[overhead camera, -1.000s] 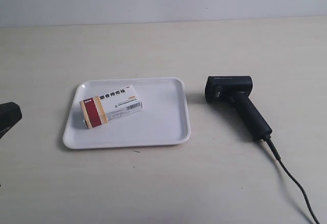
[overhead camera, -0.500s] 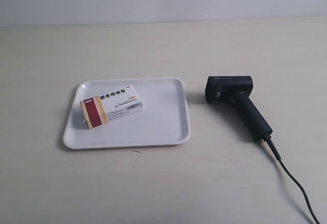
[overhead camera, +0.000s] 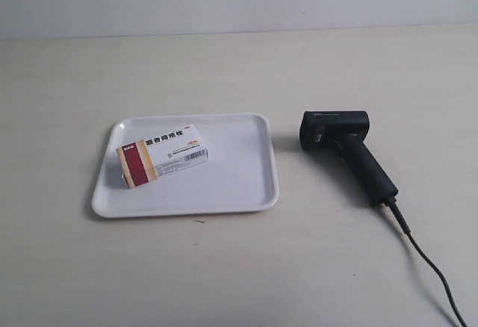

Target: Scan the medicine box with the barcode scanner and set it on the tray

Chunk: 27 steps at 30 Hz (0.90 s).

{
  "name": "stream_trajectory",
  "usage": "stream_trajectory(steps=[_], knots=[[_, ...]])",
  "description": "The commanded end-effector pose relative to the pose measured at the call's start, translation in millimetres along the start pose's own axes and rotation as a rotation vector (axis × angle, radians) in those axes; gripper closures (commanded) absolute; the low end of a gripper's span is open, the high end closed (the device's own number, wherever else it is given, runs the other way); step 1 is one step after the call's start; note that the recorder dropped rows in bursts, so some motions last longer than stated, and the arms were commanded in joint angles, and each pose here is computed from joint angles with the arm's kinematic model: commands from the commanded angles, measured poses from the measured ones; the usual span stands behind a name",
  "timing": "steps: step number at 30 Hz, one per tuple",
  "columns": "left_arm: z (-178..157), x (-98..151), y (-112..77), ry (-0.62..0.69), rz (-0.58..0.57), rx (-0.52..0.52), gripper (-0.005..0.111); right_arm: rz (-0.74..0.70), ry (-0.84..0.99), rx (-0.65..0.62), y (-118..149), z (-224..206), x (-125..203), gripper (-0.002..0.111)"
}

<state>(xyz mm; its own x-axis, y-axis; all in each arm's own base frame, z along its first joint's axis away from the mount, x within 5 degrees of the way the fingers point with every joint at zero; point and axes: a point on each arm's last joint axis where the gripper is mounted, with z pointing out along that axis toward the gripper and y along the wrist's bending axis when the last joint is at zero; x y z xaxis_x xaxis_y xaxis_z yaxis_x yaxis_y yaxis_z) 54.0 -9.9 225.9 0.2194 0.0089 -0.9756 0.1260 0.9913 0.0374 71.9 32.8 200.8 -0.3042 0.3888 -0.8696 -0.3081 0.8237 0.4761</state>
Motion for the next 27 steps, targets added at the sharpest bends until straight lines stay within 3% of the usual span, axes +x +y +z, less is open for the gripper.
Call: stream_trajectory(steps=[1,5,27], knots=[[-3.5,22.4,6.5,0.239,-0.02,-0.075,0.103,-0.007,0.001,-0.001,-0.5,-0.2,1.2,0.108],[-5.5,29.6,6.5,0.321,-0.023,-0.077,0.103,-0.007,0.001,-0.001,-0.5,-0.2,1.2,0.108],[-5.8,30.4,6.8,0.331,-0.006,-0.079,0.103,-0.007,0.001,-0.001,-0.5,-0.2,1.2,0.108]])
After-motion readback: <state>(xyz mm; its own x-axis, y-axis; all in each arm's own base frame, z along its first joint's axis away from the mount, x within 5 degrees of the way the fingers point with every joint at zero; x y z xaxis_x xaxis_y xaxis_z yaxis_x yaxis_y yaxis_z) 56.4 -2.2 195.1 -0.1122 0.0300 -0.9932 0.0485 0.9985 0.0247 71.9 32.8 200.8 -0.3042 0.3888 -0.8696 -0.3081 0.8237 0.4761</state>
